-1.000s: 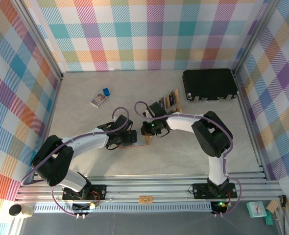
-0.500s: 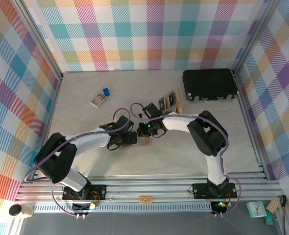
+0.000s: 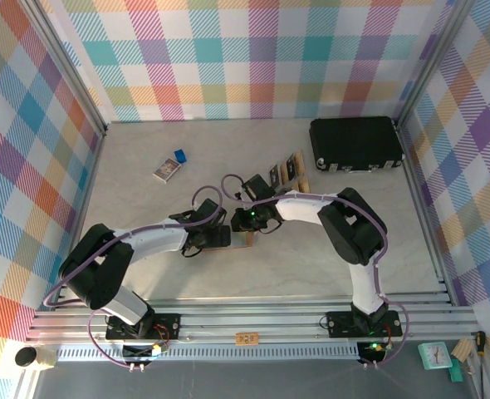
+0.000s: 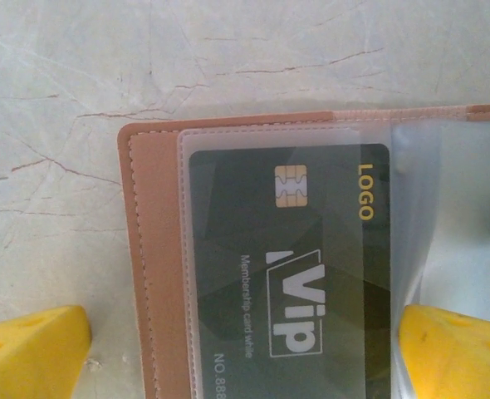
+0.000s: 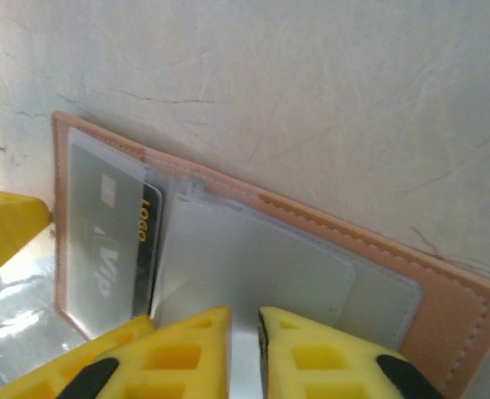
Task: Put the credit cards into the card holder
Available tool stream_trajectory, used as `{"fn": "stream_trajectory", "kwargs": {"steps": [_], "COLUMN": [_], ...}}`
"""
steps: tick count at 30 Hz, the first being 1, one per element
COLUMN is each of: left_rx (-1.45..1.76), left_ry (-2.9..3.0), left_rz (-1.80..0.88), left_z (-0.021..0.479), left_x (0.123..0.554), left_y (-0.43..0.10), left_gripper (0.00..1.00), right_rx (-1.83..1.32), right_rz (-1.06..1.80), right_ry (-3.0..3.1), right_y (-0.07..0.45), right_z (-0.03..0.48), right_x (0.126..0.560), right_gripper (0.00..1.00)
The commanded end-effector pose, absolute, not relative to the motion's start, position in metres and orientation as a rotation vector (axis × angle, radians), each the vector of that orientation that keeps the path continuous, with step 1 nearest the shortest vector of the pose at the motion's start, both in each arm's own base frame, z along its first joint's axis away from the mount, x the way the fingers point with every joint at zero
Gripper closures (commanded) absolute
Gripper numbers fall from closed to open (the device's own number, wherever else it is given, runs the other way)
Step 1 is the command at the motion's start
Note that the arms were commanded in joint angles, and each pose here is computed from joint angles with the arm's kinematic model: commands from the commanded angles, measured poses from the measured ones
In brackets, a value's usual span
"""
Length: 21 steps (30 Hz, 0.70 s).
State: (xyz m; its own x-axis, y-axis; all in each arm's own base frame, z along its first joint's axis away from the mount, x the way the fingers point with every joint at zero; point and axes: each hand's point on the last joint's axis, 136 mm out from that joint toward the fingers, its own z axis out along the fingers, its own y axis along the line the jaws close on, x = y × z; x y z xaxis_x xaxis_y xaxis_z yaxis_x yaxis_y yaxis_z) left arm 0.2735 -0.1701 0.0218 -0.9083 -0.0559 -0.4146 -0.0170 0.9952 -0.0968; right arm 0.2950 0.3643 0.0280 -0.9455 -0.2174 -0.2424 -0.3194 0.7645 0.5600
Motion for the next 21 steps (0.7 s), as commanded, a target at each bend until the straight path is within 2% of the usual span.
{"fn": "stream_trajectory", "kwargs": {"steps": [1, 6, 21], "left_rx": [-0.047, -0.049, -0.053], "left_ry": [2.745, 2.744, 2.746], "left_rz": [-0.072, -0.074, -0.081], "left_z": [0.006, 0.005, 0.005], "left_x": [0.262, 0.261, 0.26], "left_y": [-0.16, -0.159, -0.16], "left_gripper": [0.06, 0.06, 0.06], "right_rx": [-0.404, -0.359, -0.328], "right_rz": [0.935, 0.922, 1.002], "right_ry": [2.732, 2.731, 2.785], "right_y": [0.361, 0.353, 0.36], "right_z": [0.057, 0.057, 0.035], "right_x": [0.301, 0.303, 0.294], "right_gripper": [0.73, 0.65, 0.64]}}
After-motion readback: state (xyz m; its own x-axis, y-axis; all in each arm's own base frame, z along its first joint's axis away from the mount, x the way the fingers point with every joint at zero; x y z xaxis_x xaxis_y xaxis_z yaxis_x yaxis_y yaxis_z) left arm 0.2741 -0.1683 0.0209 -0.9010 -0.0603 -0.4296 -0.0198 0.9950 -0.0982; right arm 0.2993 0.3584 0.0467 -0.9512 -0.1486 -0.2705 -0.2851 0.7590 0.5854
